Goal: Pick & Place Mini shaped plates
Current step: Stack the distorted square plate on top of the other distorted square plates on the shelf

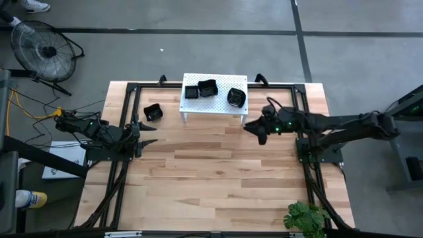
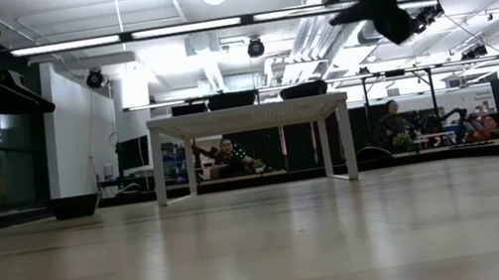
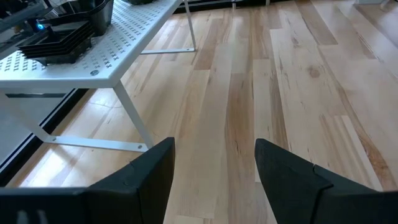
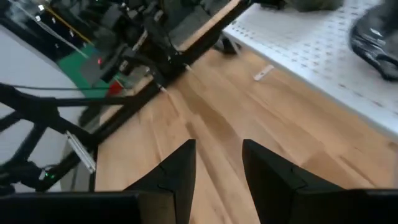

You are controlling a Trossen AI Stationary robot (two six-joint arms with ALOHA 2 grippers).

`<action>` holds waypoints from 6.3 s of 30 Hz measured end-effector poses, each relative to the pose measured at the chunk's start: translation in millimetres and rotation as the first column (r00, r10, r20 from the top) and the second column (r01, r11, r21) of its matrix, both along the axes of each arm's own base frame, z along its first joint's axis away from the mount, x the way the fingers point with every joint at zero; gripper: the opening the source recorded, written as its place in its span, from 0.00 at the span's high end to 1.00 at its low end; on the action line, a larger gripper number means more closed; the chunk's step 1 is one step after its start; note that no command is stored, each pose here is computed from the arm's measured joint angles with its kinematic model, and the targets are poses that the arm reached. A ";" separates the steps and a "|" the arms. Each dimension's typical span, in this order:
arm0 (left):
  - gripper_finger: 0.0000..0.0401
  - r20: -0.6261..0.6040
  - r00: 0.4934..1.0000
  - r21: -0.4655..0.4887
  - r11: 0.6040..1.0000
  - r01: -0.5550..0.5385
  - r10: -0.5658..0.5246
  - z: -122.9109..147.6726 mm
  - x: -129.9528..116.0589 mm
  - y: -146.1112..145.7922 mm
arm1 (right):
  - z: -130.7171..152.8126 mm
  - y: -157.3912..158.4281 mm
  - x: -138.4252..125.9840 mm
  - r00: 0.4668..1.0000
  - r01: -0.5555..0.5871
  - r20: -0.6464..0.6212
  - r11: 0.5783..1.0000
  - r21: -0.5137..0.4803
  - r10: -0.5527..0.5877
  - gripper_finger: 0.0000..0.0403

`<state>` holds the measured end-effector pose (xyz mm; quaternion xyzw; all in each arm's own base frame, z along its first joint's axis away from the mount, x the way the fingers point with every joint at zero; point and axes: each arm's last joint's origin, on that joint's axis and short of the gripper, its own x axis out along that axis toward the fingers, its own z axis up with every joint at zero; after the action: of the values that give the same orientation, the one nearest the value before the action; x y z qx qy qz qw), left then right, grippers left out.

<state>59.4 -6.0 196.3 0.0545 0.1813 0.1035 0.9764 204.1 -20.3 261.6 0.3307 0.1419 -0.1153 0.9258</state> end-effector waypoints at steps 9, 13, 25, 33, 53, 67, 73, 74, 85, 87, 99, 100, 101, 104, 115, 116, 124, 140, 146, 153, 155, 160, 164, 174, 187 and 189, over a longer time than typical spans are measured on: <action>0.46 0.000 1.000 0.000 1.000 0.000 0.000 0.0 0.0 0.0 | -47.9 7.4 -47.1 0.996 -0.004 0.092 1.000 -0.027 0.006 0.69; 0.46 0.001 1.000 0.000 1.000 0.000 0.000 0.0 0.0 0.0 | -55.8 15.6 -58.4 0.977 -0.060 0.196 0.993 -0.104 0.079 0.69; 0.46 0.000 1.000 0.000 1.000 0.000 0.000 0.0 0.0 0.0 | -94.6 23.1 -73.0 0.936 -0.110 0.304 0.967 -0.228 0.178 0.69; 0.46 0.000 1.000 0.000 1.000 0.000 0.000 0.0 0.0 0.0 | -94.2 21.2 -80.7 0.914 -0.199 0.260 0.902 -0.383 0.312 0.69; 0.46 -0.002 1.000 0.001 1.000 0.000 0.000 -0.3 0.0 0.0 | -97.7 15.0 -103.1 0.950 -0.098 0.225 0.893 -0.439 0.215 0.69; 0.46 -0.002 1.000 0.000 1.000 0.000 0.000 -0.2 0.0 0.0 | -97.7 14.5 -103.1 0.952 -0.083 0.242 0.923 -0.377 0.185 0.69; 0.46 -0.001 1.000 0.000 1.000 0.000 0.000 -0.2 0.0 0.0 | -97.6 14.5 -103.1 0.952 -0.082 0.243 0.923 -0.377 0.184 0.69; 0.46 -0.002 1.000 0.001 1.000 0.000 0.000 -0.2 0.0 0.0 | -97.6 14.5 -103.1 0.953 -0.081 0.243 0.923 -0.377 0.183 0.69; 0.46 -0.001 1.000 0.000 1.000 0.000 0.000 -0.2 0.0 0.0 | -97.5 14.4 -103.1 0.953 -0.079 0.244 0.923 -0.377 0.181 0.69; 0.46 0.001 1.000 0.000 1.000 -0.002 0.002 0.0 0.1 0.0 | -97.5 14.4 -103.1 0.953 -0.079 0.244 0.923 -0.377 0.181 0.69; 0.46 0.015 0.997 0.022 0.997 -0.072 0.072 0.6 -0.3 2.1 | -97.6 14.4 -103.1 0.953 -0.079 0.244 0.923 -0.377 0.181 0.69; 0.46 0.015 0.997 0.021 0.997 -0.073 0.073 0.6 -0.3 2.1 | -97.6 14.4 -103.1 0.953 -0.079 0.244 0.923 -0.377 0.181 0.69; 0.46 0.016 0.997 0.023 0.997 -0.077 0.077 0.6 -0.4 2.2 | -97.6 14.4 -103.1 0.953 -0.079 0.244 0.923 -0.377 0.181 0.69; 0.46 0.019 0.996 0.025 0.996 -0.086 0.085 0.8 -0.3 2.4 | -97.6 14.4 -103.1 0.953 -0.079 0.244 0.923 -0.377 0.181 0.69; 0.46 0.111 0.994 -0.004 1.000 -0.021 0.021 22.7 23.4 -8.0 | -97.6 14.5 -103.1 0.952 -0.079 0.244 0.923 -0.377 0.182 0.69; 0.46 0.106 0.994 0.024 1.000 0.001 -0.004 27.2 26.8 -9.6 | -97.6 14.5 -103.1 0.953 -0.079 0.244 0.923 -0.377 0.182 0.69; 0.46 0.016 0.999 0.165 0.985 0.040 -0.043 69.9 43.3 -15.6 | -97.6 14.5 -103.1 0.952 -0.079 0.245 0.923 -0.377 0.182 0.69; 0.46 -0.299 0.951 0.190 0.981 -0.025 0.082 144.2 60.9 23.0 | -97.6 14.5 -103.1 0.952 -0.079 0.244 0.923 -0.378 0.182 0.69; 0.46 -0.436 0.879 0.084 0.981 -0.174 0.193 144.2 61.2 46.6 | -97.6 14.5 -103.1 0.952 -0.079 0.244 0.923 -0.378 0.182 0.69; 0.46 -0.564 0.804 0.002 0.973 -0.230 0.191 130.7 68.4 73.2 | -97.6 14.5 -103.1 0.952 -0.079 0.244 0.923 -0.378 0.182 0.69; 0.46 -0.599 0.774 -0.008 0.966 -0.260 0.203 125.7 71.4 82.8 | -97.6 14.5 -103.1 0.952 -0.080 0.244 0.923 -0.378 0.182 0.69; 0.46 -0.675 0.701 -0.040 0.938 -0.345 0.229 111.5 79.6 106.7 | -97.6 14.5 -103.1 0.952 -0.079 0.244 0.923 -0.378 0.182 0.69; 0.46 -0.732 0.641 -0.075 0.907 -0.414 0.232 97.5 85.4 127.2 | -97.6 14.5 -103.1 0.952 -0.080 0.244 0.923 -0.378 0.183 0.69; 0.46 -0.838 0.498 -0.156 0.777 -0.610 0.222 56.9 91.9 175.3 | -97.6 14.5 -103.1 0.952 -0.080 0.244 0.923 -0.378 0.182 0.69; 0.46 -0.919 0.305 -0.054 0.687 -0.724 0.249 24.0 88.7 205.0 | -97.6 14.5 -103.1 0.952 -0.080 0.244 0.923 -0.378 0.182 0.69; 0.46 -0.925 0.289 -0.041 0.690 -0.722 0.247 21.4 89.3 206.4 | -97.6 14.5 -103.1 0.952 -0.080 0.244 0.923 -0.378 0.183 0.69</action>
<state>148.6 200.4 217.6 -0.1923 0.6747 0.3176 0.6379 101.0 -5.8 164.0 0.1562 0.0105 -0.0297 0.9872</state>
